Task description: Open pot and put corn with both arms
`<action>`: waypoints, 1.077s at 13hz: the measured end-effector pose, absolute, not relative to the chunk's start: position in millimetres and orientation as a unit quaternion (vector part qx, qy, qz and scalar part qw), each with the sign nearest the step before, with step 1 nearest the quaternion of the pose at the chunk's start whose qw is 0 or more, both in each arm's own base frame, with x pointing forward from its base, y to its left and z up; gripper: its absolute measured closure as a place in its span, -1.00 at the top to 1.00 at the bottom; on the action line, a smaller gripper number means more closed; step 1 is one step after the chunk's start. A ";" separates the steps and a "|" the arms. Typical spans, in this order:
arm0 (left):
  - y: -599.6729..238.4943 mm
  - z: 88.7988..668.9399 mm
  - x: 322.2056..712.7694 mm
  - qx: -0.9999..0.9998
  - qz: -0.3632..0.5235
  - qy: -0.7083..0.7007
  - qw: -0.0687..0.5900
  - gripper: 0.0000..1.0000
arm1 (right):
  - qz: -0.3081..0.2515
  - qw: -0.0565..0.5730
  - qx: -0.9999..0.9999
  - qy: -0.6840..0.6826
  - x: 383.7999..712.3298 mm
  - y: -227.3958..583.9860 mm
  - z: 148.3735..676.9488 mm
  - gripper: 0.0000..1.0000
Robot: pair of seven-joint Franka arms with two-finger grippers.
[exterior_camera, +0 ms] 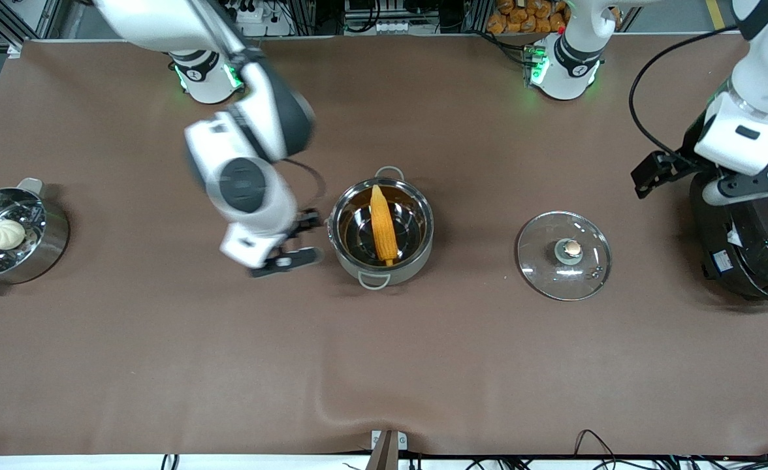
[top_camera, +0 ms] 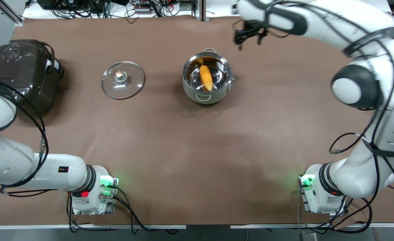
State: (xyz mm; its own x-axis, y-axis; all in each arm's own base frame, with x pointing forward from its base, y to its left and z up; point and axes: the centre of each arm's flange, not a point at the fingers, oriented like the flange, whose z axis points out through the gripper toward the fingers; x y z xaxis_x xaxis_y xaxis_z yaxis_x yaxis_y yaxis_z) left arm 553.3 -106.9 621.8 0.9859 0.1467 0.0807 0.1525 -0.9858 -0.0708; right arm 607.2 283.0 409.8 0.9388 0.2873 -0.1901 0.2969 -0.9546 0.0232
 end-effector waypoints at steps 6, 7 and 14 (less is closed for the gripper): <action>-107.4 634.5 546.4 -0.996 -0.041 -0.077 0.028 1.00 | -0.086 0.003 0.991 0.104 608.7 47.1 478.6 1.00; -107.5 633.9 546.2 -0.996 -0.036 -0.075 0.020 1.00 | -0.076 0.004 0.993 0.092 602.6 32.9 497.9 1.00; -71.3 610.1 550.7 -0.999 0.004 -0.050 0.021 1.00 | -0.065 0.011 0.998 0.007 546.2 -6.8 586.5 1.00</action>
State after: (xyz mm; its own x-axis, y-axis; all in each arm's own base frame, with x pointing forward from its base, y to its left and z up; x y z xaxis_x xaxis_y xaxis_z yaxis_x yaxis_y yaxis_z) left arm 550.7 -71.3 610.1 0.9950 0.0994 -0.0051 0.0991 -0.9941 -0.0430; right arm 546.2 -6.8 586.5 0.9914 0.0133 -0.1304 0.0160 -0.9997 0.0201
